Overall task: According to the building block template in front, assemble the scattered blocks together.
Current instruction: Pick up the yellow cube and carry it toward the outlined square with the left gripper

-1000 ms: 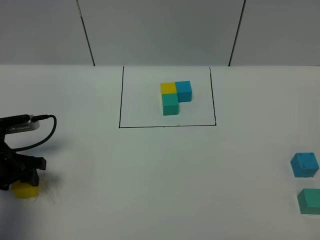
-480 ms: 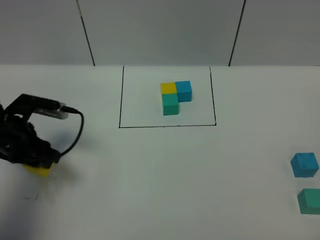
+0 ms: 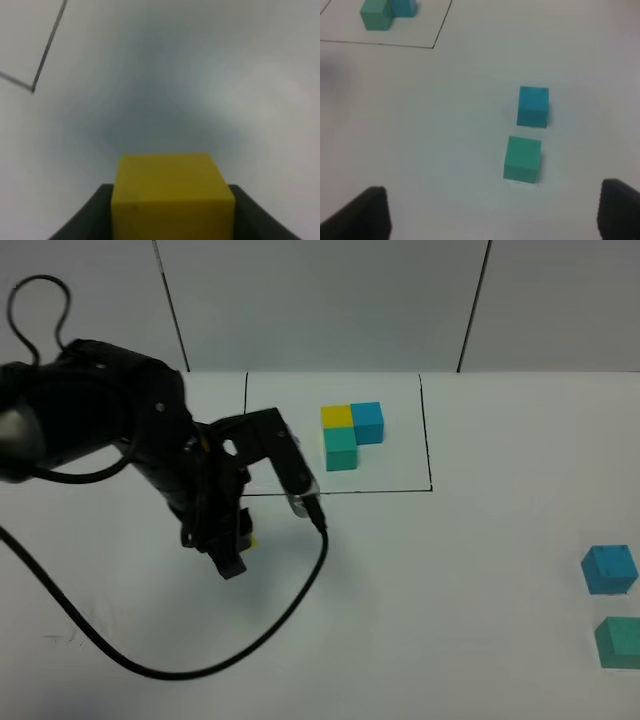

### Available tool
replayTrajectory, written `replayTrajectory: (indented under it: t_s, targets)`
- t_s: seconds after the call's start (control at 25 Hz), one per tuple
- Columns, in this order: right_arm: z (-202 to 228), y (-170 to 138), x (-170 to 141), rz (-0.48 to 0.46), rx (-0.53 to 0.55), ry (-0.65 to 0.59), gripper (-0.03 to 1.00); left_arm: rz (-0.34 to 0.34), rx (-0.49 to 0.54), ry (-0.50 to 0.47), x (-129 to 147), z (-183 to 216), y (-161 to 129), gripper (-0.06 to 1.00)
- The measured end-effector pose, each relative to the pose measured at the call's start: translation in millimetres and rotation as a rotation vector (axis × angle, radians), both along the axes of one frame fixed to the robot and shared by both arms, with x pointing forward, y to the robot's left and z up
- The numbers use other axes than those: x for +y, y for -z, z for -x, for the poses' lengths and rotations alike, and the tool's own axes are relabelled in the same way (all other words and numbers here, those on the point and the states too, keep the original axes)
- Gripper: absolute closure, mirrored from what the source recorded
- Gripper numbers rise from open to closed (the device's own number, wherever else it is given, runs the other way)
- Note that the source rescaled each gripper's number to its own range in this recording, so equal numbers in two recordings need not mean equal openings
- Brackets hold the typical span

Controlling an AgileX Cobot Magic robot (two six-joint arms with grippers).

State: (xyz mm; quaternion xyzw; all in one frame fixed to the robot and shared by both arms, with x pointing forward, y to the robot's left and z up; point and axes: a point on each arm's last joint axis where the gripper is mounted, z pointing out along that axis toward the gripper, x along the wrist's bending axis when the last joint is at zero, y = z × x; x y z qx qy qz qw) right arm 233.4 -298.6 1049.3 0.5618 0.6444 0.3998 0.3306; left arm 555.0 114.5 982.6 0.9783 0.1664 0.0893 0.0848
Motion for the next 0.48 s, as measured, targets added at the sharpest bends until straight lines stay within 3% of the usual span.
replayTrajectory:
  t_s: [0.24, 0.48]
  targets:
    - [0.0, 0.0, 0.0, 0.000, 0.000, 0.000, 0.26, -0.041, 0.004, 0.165, -50.7, -2.0, 22.4, 0.93]
    - [0.0, 0.0, 0.0, 0.000, 0.000, 0.000, 0.26, -0.046, 0.003, 0.261, -86.6, -5.2, 41.5, 0.93]
